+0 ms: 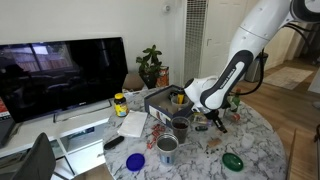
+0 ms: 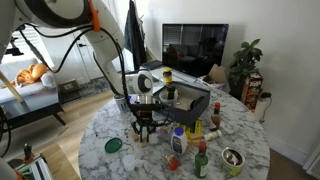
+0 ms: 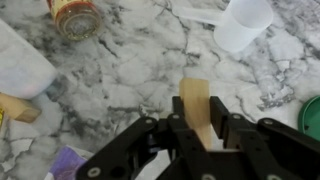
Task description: Put the toy car on the table, remove the top plank toy, put it on the table to the right and then put the toy car to the plank toy to the left
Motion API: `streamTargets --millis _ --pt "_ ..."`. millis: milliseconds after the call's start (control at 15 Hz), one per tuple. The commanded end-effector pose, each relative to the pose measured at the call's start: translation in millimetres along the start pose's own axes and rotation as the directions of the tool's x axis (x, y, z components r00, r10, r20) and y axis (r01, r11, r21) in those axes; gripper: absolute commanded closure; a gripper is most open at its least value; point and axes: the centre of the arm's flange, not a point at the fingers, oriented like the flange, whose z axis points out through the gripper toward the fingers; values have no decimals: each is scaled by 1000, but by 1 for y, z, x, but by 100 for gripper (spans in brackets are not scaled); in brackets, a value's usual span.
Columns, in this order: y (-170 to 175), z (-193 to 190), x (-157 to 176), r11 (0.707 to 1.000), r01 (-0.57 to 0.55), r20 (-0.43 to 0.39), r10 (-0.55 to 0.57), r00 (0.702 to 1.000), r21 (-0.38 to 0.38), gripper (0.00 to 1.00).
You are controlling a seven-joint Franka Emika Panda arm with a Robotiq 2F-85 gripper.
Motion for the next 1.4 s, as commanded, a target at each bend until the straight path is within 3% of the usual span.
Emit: streamTargets --millis 0,67,333,467,800,1133,1333 --pt "6 8 12 1000 9 -16 -10 1000 -22 43" --pt "6 5 10 999 11 -17 -11 1000 -36 43" --pt "3 -19 -5 995 18 -36 -21 999 -96 14" --pt "3 -33 -7 993 18 -88 -28 996 -117 1" --pt "11 -44 8 988 31 -234 -66 970 -151 0" --pt "11 -40 18 980 77 -304 -131 944 -184 0" --pt "11 -36 23 977 94 -331 -155 931 -193 14"
